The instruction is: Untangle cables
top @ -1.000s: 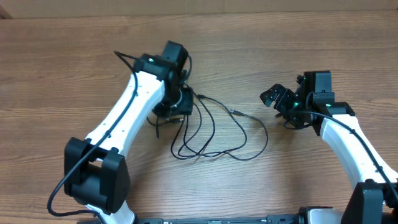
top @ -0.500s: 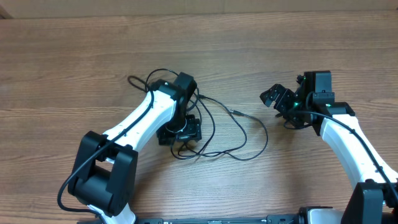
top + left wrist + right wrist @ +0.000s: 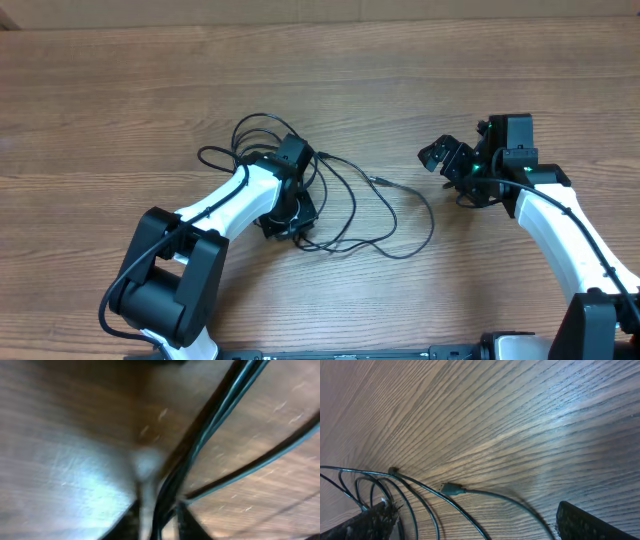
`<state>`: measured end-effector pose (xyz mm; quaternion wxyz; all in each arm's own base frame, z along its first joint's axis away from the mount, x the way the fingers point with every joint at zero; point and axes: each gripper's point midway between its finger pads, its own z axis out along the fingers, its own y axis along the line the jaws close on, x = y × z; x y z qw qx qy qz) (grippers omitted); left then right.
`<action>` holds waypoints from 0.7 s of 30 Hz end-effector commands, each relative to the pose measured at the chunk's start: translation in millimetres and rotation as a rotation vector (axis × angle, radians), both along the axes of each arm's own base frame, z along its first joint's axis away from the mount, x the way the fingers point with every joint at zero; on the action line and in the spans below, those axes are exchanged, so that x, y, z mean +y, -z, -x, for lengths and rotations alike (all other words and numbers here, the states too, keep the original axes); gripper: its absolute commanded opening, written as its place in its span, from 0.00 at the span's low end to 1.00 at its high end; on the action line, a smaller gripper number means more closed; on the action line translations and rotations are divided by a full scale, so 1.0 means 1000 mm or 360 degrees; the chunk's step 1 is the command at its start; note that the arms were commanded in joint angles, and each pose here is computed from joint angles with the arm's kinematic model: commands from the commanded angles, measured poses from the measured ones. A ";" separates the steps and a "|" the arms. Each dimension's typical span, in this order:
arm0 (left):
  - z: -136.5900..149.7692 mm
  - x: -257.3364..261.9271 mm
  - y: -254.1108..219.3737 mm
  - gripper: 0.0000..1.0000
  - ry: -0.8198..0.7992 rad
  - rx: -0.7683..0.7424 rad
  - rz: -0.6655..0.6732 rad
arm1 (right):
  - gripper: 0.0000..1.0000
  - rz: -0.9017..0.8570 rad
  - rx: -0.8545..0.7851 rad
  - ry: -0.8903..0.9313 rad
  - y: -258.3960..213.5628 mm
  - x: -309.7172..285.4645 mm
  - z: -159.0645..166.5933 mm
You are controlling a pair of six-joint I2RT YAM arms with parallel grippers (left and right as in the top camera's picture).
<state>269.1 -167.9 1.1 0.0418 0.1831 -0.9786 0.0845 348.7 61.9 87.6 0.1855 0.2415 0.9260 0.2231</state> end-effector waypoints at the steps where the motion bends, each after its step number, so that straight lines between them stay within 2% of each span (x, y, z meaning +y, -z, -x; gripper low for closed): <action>1: -0.019 0.006 0.001 0.07 0.0088 -0.0155 -0.0059 | 1.00 0.0017 -0.0041 -0.0006 -0.008 0.000 -0.007; 4: -0.047 0.007 -0.004 0.04 0.0198 -0.0347 -0.0072 | 1.00 0.0017 -0.0041 -0.0006 -0.008 0.000 -0.007; 7: -0.078 0.017 -0.014 0.04 0.0292 -0.0544 -0.0170 | 1.00 0.0017 -0.0041 -0.0006 -0.008 0.000 -0.007; 11: -0.116 0.038 -0.035 0.04 0.0227 -0.0749 -0.0345 | 1.00 0.0017 -0.0042 -0.0006 -0.008 0.000 -0.007; 15: -0.148 0.042 -0.067 0.04 0.0203 -0.0885 -0.0339 | 1.00 0.0017 -0.0041 -0.0006 -0.008 0.000 -0.007; 21: -0.163 0.039 -0.110 0.04 0.0217 -0.0908 -0.0302 | 1.00 0.0017 -0.0041 -0.0006 -0.008 0.000 -0.007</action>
